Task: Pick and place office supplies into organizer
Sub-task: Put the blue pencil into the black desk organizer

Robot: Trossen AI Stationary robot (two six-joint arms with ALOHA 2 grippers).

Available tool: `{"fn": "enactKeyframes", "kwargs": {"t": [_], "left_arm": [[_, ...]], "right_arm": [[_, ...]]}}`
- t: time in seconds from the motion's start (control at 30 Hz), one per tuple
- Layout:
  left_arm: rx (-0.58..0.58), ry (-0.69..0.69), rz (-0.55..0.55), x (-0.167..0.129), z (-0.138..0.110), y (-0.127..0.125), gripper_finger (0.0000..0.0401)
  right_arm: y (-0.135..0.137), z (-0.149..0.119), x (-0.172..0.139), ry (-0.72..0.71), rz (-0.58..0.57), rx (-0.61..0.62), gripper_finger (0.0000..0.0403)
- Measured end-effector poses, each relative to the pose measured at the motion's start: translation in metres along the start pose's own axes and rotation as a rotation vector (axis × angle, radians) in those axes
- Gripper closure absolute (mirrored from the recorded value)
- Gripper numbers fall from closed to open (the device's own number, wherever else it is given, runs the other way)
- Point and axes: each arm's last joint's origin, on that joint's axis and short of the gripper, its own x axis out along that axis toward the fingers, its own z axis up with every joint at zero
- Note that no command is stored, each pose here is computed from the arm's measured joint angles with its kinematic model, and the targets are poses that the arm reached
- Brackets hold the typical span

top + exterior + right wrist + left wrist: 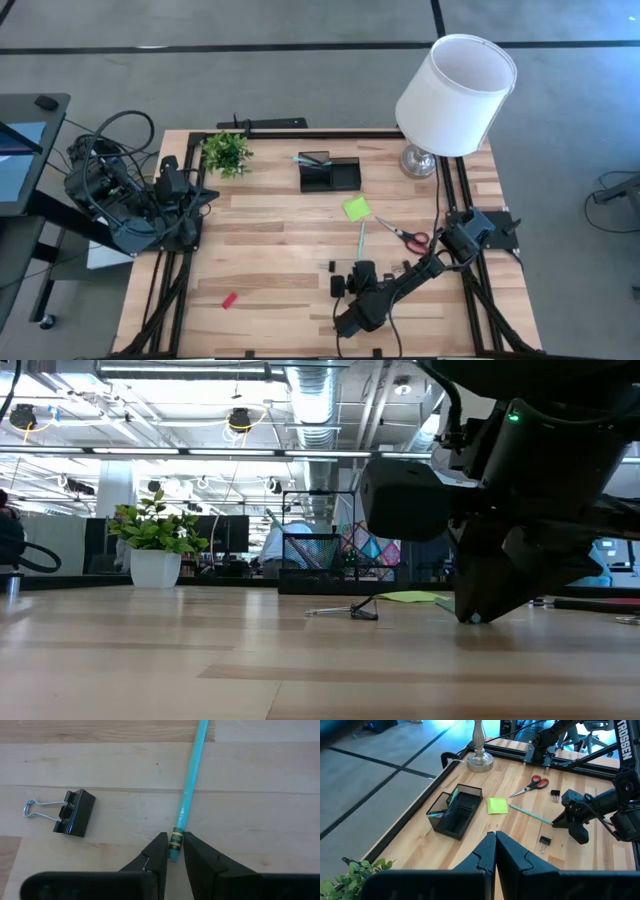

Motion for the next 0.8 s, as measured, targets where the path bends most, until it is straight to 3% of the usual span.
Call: {"fn": "enactKeyframes", "kwargs": {"t": [0.2,0.57,0.8], "left_arm": [[0.000,0.000,0.001,0.000,0.000,0.000,0.0401],[-0.004,-0.001,0.003,0.000,0.000,-0.001,0.0401],[-0.003,-0.007,0.009,0.001,0.000,-0.003,0.0401]], "right_arm": [[-0.001,-0.004,-0.001,0.009,0.018,-0.025,0.0345],[-0.009,-0.027,0.015,-0.135,0.042,-0.111,0.0345],[-0.010,-0.028,0.015,-0.147,0.049,-0.115,0.0345]]}}
